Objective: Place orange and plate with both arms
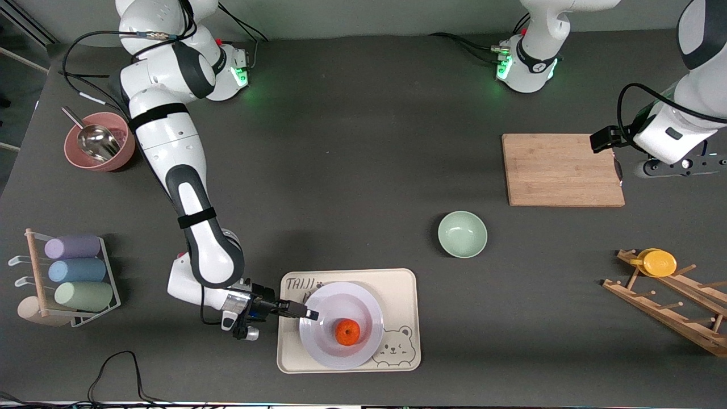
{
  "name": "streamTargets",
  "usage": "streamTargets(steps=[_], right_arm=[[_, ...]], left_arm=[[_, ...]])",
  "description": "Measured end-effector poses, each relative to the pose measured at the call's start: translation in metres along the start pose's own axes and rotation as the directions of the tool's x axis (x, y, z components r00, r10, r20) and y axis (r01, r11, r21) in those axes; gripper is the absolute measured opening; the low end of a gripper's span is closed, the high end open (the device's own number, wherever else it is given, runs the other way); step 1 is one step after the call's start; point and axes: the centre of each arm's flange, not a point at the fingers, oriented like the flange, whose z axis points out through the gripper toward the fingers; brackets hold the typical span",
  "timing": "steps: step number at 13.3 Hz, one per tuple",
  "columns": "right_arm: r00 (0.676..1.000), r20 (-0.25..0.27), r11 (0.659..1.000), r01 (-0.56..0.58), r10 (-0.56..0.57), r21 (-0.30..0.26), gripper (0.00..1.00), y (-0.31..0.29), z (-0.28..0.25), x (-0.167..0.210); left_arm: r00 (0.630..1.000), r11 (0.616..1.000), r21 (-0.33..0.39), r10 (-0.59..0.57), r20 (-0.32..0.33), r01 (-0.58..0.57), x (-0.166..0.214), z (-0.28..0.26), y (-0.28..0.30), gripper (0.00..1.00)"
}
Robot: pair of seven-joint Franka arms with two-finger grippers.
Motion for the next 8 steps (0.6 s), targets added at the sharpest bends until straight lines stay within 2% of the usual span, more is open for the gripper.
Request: streamTargets(steps=[3, 6, 8], right_arm=[[1.0, 0.018, 0.995, 0.028, -0.026, -0.1, 0.99, -0.021, -0.013, 0.013], [0.996, 0.028, 0.974, 0.093, -0.089, -0.208, 1.0, -0.051, -0.034, 0.026], [0.989, 0.056, 0.957, 0.146, -0.136, -0.252, 1.0, -0.067, -0.049, 0.031]], left_arm=[[1.0, 1.0, 0.0, 0.0, 0.003, 0.0, 0.0, 0.0, 0.0, 1.0], [1.0, 1.0, -0.001, 0.0, 0.001, 0.0, -0.001, -0.004, 0.0, 1.0], [1.0, 1.0, -0.001, 0.0, 0.003, 0.0, -0.002, -0.004, 0.0, 1.0]])
